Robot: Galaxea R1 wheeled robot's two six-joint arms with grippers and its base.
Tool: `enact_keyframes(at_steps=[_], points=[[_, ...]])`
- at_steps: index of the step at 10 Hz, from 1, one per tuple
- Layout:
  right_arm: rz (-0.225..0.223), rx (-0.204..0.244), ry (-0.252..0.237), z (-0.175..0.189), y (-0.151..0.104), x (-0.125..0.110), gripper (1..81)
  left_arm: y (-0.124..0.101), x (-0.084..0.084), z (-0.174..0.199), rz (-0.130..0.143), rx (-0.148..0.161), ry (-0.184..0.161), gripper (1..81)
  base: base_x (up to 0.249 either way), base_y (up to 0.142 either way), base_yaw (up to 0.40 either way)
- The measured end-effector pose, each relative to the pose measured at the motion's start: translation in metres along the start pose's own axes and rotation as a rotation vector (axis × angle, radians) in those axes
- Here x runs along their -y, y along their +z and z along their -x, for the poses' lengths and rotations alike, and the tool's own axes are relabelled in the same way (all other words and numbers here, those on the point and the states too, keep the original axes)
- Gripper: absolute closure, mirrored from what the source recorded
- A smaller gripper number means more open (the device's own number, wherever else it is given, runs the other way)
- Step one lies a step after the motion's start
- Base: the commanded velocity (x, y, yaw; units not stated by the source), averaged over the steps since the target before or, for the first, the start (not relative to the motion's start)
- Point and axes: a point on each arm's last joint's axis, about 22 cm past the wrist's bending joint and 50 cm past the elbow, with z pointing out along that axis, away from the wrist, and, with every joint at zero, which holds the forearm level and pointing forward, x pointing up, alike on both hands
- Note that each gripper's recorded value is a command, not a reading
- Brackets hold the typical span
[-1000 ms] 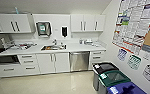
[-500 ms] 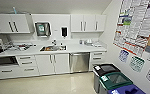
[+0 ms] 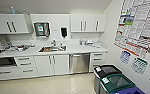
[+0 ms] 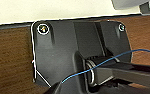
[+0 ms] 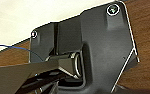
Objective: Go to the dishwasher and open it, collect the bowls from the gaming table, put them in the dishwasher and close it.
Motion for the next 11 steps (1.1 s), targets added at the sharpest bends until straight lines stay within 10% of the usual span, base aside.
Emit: enact_keyframes(at_steps=[11], points=[[-0.001, 0.004, -0.007, 0.0026, -0.0001, 0.0001, 1.0, 0.0005, -0.0014, 0.0036, 0.002, 0.004, -0.001, 1.0, 0.091, 0.000, 0.000]])
